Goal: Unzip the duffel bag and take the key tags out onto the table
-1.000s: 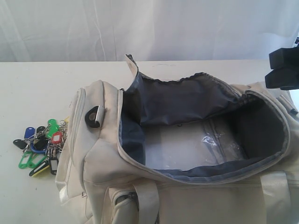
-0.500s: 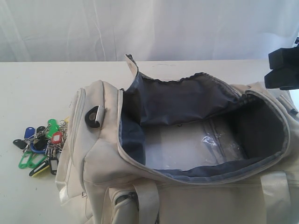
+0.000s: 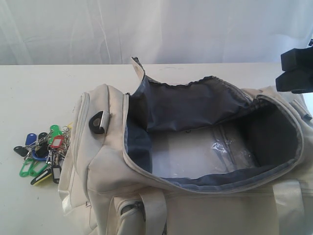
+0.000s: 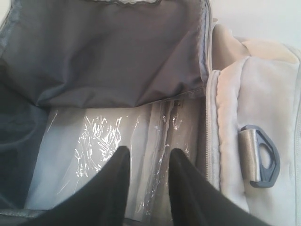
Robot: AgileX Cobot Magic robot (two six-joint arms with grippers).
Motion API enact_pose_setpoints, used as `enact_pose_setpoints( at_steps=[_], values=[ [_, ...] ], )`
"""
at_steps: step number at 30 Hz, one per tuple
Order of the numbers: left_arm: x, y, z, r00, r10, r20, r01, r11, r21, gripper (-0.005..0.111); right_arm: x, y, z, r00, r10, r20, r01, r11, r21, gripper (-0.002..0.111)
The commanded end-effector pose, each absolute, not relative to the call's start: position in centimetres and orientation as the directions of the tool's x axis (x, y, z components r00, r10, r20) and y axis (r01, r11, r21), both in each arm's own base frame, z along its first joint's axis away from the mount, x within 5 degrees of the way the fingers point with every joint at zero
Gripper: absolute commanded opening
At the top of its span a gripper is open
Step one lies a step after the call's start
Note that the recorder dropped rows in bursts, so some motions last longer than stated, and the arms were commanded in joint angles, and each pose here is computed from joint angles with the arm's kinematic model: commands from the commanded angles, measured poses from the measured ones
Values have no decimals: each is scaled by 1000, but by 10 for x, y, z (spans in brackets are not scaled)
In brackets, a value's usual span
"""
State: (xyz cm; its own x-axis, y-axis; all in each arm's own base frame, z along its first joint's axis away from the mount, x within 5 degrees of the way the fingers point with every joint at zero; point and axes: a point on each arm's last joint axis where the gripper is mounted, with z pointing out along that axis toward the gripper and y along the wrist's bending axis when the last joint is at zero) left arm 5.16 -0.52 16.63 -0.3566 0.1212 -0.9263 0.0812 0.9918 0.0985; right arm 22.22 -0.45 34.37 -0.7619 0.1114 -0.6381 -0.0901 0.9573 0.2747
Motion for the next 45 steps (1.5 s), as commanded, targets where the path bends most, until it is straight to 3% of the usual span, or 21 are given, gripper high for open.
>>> enact_pose_setpoints(
  at_steps=[1, 9, 17, 20, 26, 31, 35, 42, 45],
  values=[
    [51, -5, 166, -356, 108, -928, 76, 993, 87, 0, 210, -1, 353, -728, 111, -676, -103, 958, 268, 28],
    [51, -5, 166, -356, 108, -928, 76, 993, 87, 0, 84, 20, 423, -344, 45, -938, -195, 974, 118, 28],
    [51, -5, 166, -354, 108, -929, 75, 993, 87, 0, 11, 33, 433, -111, 5, -994, -213, 977, 28, 28],
    [51, -5, 166, -354, 108, -929, 75, 993, 87, 0, 4, 34, 431, -93, 1, -996, -213, 977, 21, 28],
    [51, -5, 166, -354, 108, -929, 75, 993, 87, 0, 2, 31, 405, -100, -8, -995, -180, 984, 10, 28],
    [51, -5, 166, -354, 108, -929, 75, 993, 87, 0, 20, 10, 379, 108, -13, -994, 22, 1000, -10, 28],
    [51, -5, 166, -354, 108, -929, 75, 993, 87, 0, 34, 0, 345, 197, -13, -980, 107, 994, 9, 28],
    [51, -5, 166, -354, 108, -929, 75, 993, 87, 0, 49, -4, 275, 61, -7, -998, 122, 993, 1, 28],
    [51, -5, 166, -354, 108, -929, 75, 993, 87, 0, 52, -6, 246, -29, -76, -997, 134, 988, -79, 28]
  ],
)
